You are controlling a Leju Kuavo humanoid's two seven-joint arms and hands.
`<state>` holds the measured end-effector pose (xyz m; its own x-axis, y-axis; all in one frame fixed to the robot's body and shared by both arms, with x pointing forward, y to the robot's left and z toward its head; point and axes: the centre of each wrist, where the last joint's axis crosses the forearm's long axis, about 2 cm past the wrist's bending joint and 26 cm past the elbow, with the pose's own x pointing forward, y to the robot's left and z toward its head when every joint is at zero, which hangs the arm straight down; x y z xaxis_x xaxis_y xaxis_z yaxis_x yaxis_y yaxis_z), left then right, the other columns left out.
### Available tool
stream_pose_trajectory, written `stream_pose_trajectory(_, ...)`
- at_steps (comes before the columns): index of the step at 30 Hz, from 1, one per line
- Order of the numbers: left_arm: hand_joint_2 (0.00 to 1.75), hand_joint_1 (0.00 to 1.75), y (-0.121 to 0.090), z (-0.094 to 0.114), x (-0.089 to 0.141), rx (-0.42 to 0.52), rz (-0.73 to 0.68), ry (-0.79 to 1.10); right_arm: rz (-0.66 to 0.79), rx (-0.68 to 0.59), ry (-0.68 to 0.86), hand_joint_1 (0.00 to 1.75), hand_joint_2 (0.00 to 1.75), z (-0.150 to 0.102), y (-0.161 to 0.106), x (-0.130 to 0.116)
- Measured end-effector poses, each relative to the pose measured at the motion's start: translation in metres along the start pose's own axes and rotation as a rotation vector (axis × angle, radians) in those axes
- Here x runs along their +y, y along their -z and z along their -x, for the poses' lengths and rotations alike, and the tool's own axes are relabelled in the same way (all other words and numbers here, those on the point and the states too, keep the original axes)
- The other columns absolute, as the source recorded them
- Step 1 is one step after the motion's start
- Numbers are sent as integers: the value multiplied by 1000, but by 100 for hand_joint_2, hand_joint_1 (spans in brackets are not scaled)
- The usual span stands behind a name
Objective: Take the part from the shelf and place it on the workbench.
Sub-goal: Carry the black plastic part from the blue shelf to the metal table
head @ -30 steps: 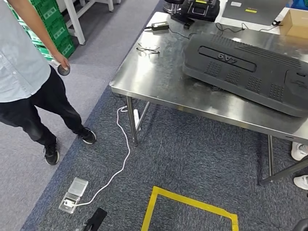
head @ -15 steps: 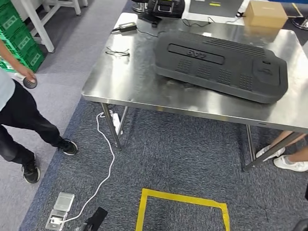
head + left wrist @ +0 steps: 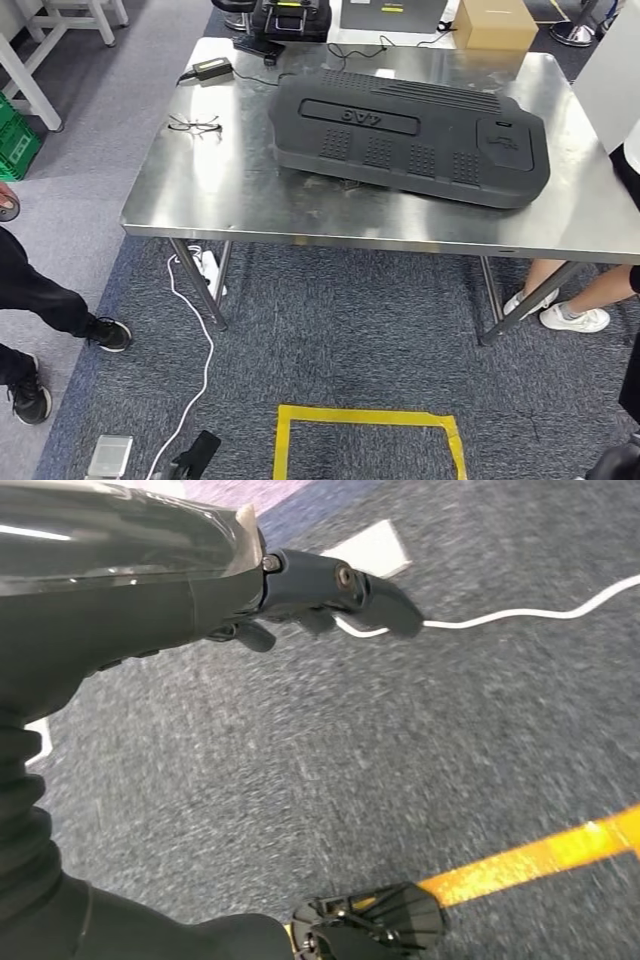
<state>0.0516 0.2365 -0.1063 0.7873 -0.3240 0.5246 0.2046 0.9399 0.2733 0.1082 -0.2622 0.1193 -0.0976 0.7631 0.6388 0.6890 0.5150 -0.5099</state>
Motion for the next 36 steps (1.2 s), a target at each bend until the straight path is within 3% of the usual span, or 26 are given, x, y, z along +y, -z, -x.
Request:
stream_pose_trajectory(7,175,0,0,-1,0,-3,1,4,-5,34,75,175,175,-4,3,6)
stream_pose_trajectory(36,175,0,3,-4,1,-54,76,-5,-74,-136,63,175,175,-17,9,12)
